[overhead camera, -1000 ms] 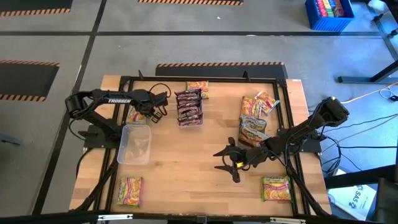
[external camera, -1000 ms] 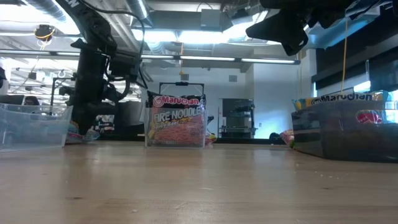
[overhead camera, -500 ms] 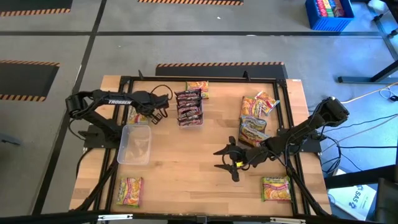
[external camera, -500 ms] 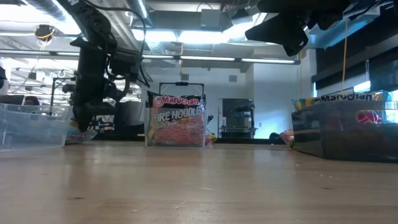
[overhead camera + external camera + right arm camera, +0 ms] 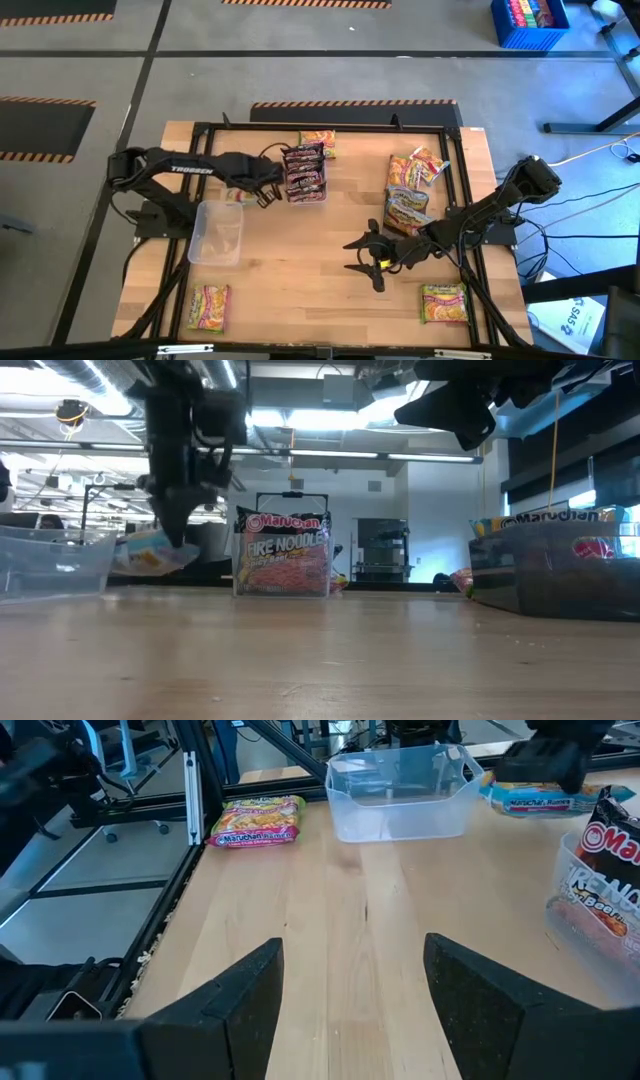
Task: Sort Maruchan noodles
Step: Put the blue noodle pack into the black bin
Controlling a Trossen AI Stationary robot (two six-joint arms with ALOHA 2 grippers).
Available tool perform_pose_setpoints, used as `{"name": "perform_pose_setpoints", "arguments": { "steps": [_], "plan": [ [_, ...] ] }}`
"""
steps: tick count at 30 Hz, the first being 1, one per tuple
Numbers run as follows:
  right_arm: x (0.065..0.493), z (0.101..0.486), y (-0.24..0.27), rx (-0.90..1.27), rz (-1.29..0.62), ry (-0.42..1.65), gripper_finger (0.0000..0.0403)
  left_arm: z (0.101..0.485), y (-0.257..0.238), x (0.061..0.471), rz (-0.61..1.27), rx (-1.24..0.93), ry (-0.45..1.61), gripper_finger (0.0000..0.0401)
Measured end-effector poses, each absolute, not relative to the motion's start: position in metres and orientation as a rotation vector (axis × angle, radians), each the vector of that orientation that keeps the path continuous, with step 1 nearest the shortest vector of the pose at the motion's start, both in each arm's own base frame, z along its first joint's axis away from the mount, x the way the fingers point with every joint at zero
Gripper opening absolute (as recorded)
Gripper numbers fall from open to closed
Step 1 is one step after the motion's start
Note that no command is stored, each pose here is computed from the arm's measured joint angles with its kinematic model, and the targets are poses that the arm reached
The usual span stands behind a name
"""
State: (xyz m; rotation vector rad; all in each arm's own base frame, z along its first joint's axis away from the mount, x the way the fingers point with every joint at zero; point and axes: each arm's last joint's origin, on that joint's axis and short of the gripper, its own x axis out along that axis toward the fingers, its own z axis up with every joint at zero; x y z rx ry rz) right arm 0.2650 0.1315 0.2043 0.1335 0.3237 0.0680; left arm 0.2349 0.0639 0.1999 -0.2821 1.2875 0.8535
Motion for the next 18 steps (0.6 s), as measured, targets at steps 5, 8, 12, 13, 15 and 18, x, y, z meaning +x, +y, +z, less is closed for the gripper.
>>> {"name": "perform_pose_setpoints", "arguments": {
  "steps": [5,8,12,13,15,18],
  "plan": [
    [0.265,0.204,0.131,0.139,0.068,0.324,0.0225,0.214,0.039,0.249,0.731,-0.217,1.248,0.0000],
    [0.265,0.204,0.131,0.139,0.068,0.324,0.0225,0.221,0.023,0.255,0.672,-0.199,1.229,0.0000],
    [0.265,0.204,0.132,0.139,0.068,0.324,0.0225,0.229,0.001,0.259,0.610,-0.163,1.204,0.0000],
    [0.265,0.204,0.132,0.139,0.068,0.324,0.0225,0.232,-0.004,0.260,0.589,-0.150,1.195,0.0000],
    [0.265,0.204,0.132,0.139,0.068,0.325,0.0225,0.237,-0.013,0.263,0.552,-0.120,1.177,0.0000],
    [0.265,0.204,0.132,0.140,0.068,0.325,0.0225,0.244,-0.026,0.265,0.503,-0.088,1.152,0.0000]
  ]
}}
